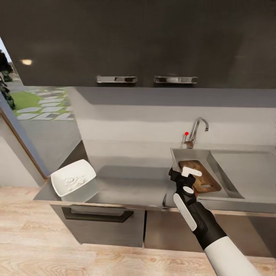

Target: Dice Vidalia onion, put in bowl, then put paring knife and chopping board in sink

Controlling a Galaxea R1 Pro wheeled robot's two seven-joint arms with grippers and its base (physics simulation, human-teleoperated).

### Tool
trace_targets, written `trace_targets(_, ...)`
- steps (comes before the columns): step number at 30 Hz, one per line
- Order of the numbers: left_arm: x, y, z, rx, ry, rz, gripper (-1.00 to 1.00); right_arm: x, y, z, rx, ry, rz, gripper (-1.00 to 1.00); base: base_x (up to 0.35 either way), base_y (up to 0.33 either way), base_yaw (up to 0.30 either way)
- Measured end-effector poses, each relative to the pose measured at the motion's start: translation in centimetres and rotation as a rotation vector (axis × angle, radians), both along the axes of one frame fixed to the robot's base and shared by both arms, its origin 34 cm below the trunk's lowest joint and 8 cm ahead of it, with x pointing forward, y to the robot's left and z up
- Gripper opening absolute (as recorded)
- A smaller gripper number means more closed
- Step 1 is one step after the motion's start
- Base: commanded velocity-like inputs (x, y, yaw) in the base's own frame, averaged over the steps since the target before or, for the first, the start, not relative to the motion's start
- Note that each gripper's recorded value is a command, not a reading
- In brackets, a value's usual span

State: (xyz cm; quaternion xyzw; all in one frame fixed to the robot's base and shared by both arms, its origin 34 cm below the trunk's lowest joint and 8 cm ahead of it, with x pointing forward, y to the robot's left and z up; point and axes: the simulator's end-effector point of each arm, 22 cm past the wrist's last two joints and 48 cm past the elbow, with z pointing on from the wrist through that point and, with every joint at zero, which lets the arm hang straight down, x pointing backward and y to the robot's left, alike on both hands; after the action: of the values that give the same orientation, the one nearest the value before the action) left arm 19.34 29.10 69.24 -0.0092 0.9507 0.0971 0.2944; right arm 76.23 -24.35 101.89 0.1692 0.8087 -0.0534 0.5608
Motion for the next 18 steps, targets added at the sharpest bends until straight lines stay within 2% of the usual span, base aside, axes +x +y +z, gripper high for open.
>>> trace_targets(6, 0.0, 0.0, 0.0, 0.000, -0.001, -0.001, 1.00, -1.0, -0.2, -1.0, 0.008, -0.005, -0.009, 1.00, -0.269, 0.191, 0.000)
trace_targets(13, 0.0, 0.0, 0.0, 0.000, 0.000, 0.000, 1.00, -2.3, -1.4, -2.2, -0.003, -0.003, -0.023, 1.00, -0.269, 0.191, 0.000)
trace_targets(18, 0.0, 0.0, 0.0, 0.000, 0.001, 0.000, 1.00, -2.8, -1.7, -2.4, 0.008, -0.029, -0.038, 1.00, -0.270, 0.191, 0.000)
